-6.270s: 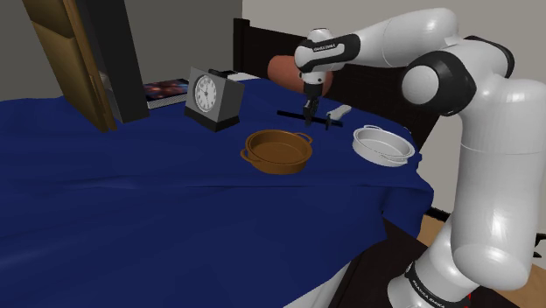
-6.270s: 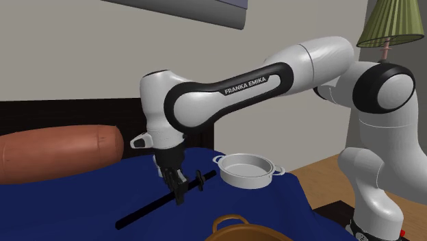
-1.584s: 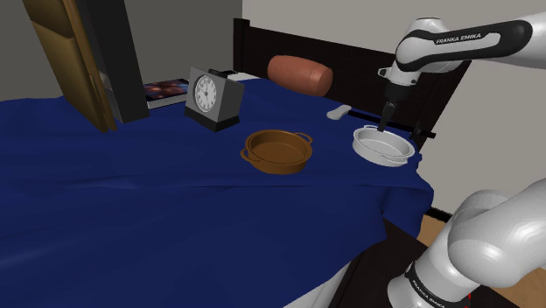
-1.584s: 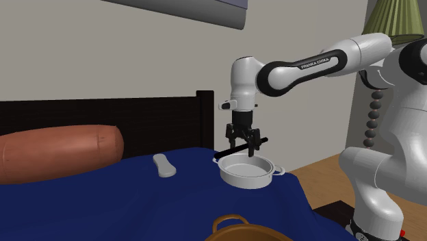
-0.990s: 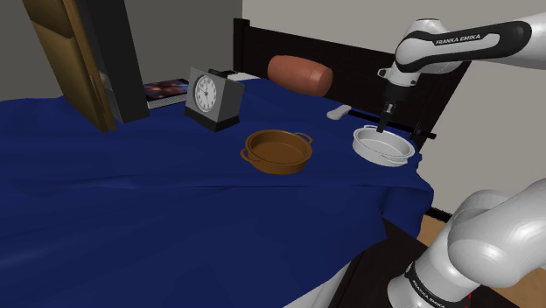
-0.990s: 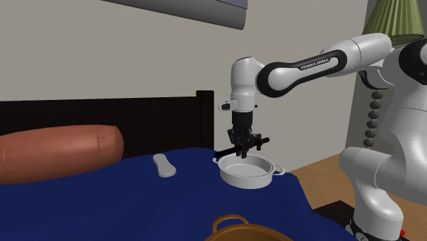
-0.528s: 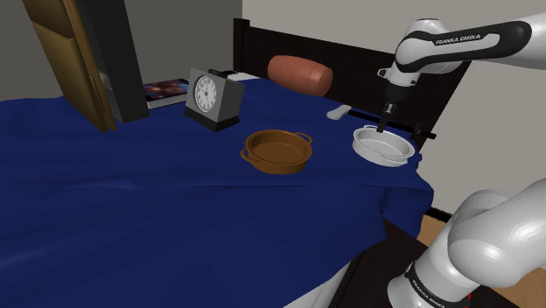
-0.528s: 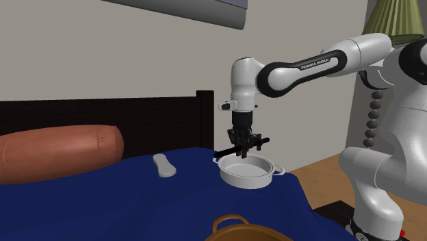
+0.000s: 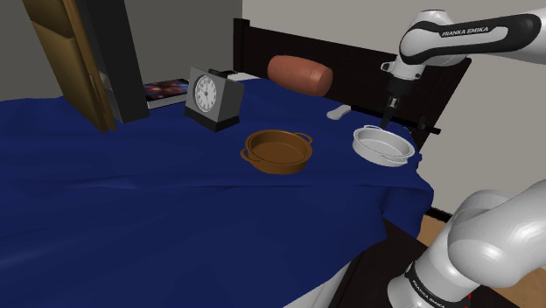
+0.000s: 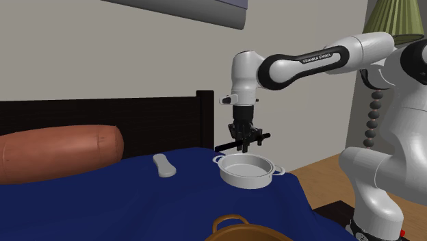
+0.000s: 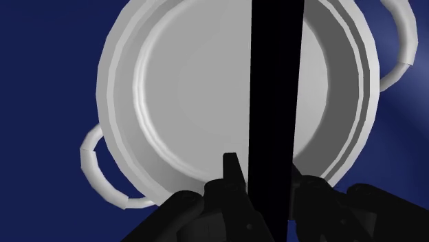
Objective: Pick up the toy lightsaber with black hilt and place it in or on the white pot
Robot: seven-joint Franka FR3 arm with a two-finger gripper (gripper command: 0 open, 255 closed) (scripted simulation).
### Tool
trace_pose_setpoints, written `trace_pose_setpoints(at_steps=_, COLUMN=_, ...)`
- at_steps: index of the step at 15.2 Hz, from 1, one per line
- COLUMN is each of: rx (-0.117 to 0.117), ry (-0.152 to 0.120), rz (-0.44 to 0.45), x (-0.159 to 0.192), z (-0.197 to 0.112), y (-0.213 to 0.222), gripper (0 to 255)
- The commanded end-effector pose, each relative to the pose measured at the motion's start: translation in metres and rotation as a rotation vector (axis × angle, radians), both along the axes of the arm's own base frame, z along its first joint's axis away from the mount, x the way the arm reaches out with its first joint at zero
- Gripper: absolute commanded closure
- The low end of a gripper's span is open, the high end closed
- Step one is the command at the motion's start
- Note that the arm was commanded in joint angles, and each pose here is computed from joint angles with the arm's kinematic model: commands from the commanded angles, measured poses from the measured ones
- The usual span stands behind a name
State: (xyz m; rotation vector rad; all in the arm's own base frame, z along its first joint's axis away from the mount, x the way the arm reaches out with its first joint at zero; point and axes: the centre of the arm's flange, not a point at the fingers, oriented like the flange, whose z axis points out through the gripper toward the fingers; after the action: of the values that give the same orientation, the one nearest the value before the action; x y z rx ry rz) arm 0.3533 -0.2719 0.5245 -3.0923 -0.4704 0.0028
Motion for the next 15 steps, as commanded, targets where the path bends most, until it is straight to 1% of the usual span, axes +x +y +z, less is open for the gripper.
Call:
trace_pose_setpoints(at_steps=1, rx=0.0, ry=0.0, rz=0.0, x=-0.005, z=-0.012, y=0.0, gripper=255)
trace_pose_setpoints(at_steps=10, rx=0.0, ry=0.0, rz=0.0, x=-0.005, z=-0.059, y=0.0, gripper=255)
trace_pose_setpoints(at_steps=15, rx=0.0, ry=0.0, rz=0.0, x=-0.005, z=-0.059, y=0.0, gripper=255)
